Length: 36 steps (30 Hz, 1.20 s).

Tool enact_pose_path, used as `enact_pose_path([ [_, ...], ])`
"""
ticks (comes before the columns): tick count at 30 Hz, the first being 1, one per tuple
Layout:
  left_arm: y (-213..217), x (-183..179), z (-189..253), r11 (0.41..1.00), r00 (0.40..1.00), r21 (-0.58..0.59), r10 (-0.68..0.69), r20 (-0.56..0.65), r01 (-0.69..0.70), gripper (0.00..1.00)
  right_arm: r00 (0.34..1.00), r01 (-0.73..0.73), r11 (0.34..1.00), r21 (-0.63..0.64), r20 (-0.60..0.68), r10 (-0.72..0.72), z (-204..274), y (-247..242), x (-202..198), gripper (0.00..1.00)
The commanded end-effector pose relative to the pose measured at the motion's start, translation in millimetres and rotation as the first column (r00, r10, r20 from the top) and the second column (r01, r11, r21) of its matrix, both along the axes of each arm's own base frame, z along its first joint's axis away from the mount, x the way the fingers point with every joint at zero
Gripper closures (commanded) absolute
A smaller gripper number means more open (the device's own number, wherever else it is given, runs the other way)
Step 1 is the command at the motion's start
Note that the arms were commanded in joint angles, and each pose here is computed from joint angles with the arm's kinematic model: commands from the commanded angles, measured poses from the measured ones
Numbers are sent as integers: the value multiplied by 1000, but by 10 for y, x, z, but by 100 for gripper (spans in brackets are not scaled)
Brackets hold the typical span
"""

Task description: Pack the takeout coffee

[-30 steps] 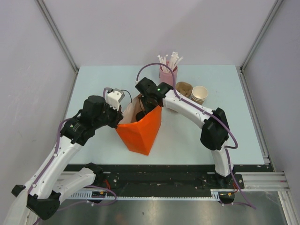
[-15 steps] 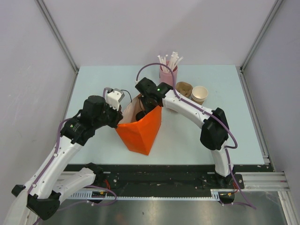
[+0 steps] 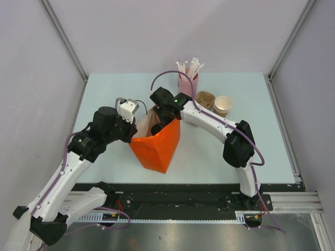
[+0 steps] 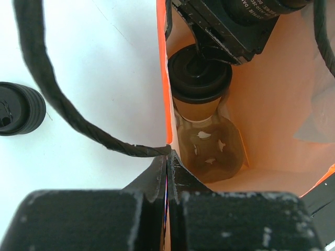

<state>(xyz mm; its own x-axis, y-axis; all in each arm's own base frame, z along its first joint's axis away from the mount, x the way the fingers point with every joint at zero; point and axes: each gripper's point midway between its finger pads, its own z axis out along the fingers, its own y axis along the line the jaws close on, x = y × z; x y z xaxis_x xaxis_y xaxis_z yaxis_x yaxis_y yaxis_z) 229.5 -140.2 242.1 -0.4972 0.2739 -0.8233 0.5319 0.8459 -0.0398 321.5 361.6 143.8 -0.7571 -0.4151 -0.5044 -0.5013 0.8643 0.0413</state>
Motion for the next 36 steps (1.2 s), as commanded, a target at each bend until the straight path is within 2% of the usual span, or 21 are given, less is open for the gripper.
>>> enact_pose_path([
  [1,43,-33,-54,1000,1000,15,14,-12,-14,99,998,0,999,-46,-66,-3,-236,-22,-83,71],
  [4,42,-37,-47,1000,1000,13,13,-11,-13,100,998,17,1000,-24,-58,-18,-165,0,-56,64],
  [10,60,15,-14,999,1000,46,4,11,-4,100,999,35,999,20,-28,-34,-2,46,1,56],
  [22,157,122,134,994,997,110,17,76,-25,100,997,-3,988,154,78,-9,443,254,67,46],
  [36,163,178,181,993,996,111,39,79,-47,99,987,-93,968,232,152,58,722,388,-99,44],
])
